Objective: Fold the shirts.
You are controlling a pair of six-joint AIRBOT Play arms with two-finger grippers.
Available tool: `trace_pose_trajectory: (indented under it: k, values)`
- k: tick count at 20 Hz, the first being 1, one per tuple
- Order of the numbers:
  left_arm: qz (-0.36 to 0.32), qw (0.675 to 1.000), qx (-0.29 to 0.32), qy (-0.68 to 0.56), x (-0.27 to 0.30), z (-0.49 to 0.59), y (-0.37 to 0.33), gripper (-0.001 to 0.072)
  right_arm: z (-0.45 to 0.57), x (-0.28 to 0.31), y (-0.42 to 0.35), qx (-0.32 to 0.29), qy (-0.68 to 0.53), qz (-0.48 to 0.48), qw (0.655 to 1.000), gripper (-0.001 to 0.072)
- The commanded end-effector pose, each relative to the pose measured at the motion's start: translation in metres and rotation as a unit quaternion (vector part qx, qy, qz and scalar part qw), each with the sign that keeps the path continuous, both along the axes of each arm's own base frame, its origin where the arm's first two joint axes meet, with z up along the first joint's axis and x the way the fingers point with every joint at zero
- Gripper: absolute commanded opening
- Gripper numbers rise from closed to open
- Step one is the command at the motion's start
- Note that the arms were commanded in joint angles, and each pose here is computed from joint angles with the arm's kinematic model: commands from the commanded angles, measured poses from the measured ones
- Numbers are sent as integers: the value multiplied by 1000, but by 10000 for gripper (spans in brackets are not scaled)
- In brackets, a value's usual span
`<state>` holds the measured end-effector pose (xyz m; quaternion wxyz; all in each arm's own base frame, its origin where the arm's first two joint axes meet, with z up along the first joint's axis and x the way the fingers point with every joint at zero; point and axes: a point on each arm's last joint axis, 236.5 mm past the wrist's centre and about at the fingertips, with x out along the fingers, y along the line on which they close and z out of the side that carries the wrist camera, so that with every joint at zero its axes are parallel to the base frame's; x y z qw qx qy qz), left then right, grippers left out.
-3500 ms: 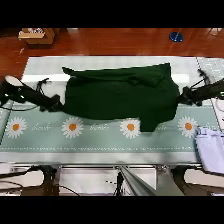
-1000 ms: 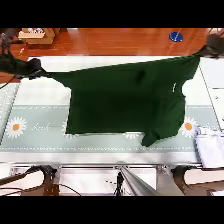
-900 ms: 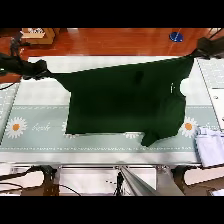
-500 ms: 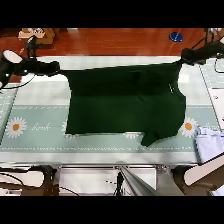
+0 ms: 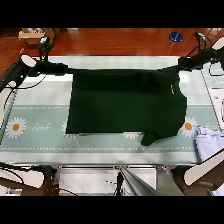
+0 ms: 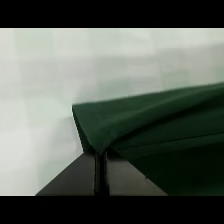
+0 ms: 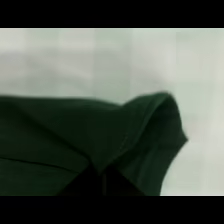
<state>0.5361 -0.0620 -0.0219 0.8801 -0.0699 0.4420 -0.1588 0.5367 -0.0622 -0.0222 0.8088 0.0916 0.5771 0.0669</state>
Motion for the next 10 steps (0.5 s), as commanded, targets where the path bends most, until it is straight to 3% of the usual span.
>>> trace_pose_trajectory:
  k: [1, 5, 10]
  values:
    - [-43, 996, -16, 70, -37, -5, -7, 17, -5, -45, -1, -4, 94, 6, 996, 30]
    - [-74, 985, -25, 151, -76, -14, -12, 17, 2, -67, 5, 10, 137, -12, 990, 30]
    - [-60, 982, -29, 179, -81, -28, -11, 17, 0, -65, 1, 2, 135, -18, 991, 30]
